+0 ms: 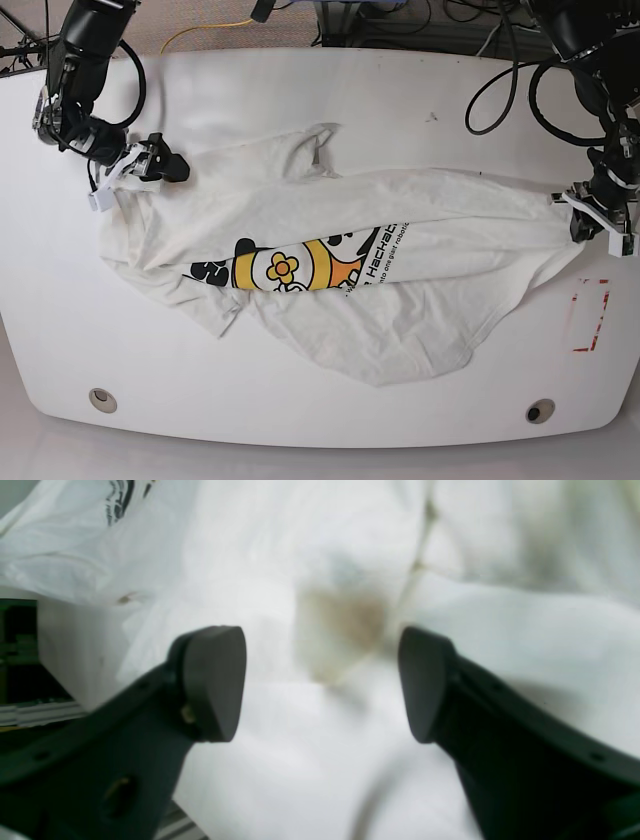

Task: Fold the T-shirt properly
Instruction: 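Regrasp the shirt edge with the right gripper near the collar, then lift the shirt with both grippers and swing it up high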

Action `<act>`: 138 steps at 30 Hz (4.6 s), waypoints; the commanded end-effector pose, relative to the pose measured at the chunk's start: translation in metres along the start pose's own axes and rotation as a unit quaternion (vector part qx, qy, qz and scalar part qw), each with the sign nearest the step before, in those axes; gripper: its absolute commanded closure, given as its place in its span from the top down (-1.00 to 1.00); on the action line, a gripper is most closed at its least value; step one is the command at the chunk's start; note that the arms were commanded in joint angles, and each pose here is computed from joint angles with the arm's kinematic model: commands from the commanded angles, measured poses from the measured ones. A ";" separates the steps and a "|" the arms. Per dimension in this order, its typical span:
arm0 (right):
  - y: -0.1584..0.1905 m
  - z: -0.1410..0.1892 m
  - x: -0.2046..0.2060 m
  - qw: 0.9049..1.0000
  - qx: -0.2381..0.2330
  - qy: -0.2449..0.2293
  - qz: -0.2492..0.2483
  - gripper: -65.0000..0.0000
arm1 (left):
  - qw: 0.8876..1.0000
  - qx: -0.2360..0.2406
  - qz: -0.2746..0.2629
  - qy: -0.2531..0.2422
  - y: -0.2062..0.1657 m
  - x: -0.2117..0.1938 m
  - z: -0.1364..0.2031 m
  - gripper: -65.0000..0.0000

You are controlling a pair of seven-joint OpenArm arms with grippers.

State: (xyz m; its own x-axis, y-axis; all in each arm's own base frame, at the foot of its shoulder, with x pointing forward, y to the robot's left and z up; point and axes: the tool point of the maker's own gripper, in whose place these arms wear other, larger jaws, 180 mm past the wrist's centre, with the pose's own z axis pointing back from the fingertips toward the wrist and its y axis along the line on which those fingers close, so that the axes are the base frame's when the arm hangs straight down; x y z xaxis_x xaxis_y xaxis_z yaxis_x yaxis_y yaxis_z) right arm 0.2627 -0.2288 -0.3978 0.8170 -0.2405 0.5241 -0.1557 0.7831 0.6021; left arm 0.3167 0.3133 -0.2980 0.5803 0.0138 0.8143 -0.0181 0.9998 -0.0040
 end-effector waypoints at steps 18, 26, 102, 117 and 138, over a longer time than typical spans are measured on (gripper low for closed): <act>0.022 -0.020 0.043 0.998 0.008 -0.043 0.041 -0.15 | 0.999 0.001 -0.008 -0.031 0.002 0.019 0.004 -1.00; 0.042 -0.016 0.061 0.995 0.054 -0.079 0.037 -0.11 | 1.000 0.002 -0.007 -0.027 0.003 0.016 0.004 -1.00; 0.065 0.099 0.006 0.986 -0.048 -0.097 0.129 -1.00 | 0.993 0.001 -0.110 -0.042 -0.018 0.014 0.057 -1.00; 0.058 0.110 0.153 0.958 -0.035 -0.202 0.202 -1.00 | 0.971 -0.041 -0.150 -0.183 -0.061 0.147 0.031 -1.00; 0.115 0.128 0.333 0.928 0.026 -0.254 0.270 -1.00 | 0.948 0.027 -0.129 -0.289 -0.025 0.300 0.041 -1.00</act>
State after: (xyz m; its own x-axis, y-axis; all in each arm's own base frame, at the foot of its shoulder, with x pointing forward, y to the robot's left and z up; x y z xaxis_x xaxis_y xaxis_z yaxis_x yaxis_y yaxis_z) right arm 0.4393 -0.2837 -0.1116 0.3181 -0.0728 0.9452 -0.5016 0.8332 0.2330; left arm 0.4577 0.2807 -0.0625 0.0984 -0.2454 0.9644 0.0664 0.9686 0.2397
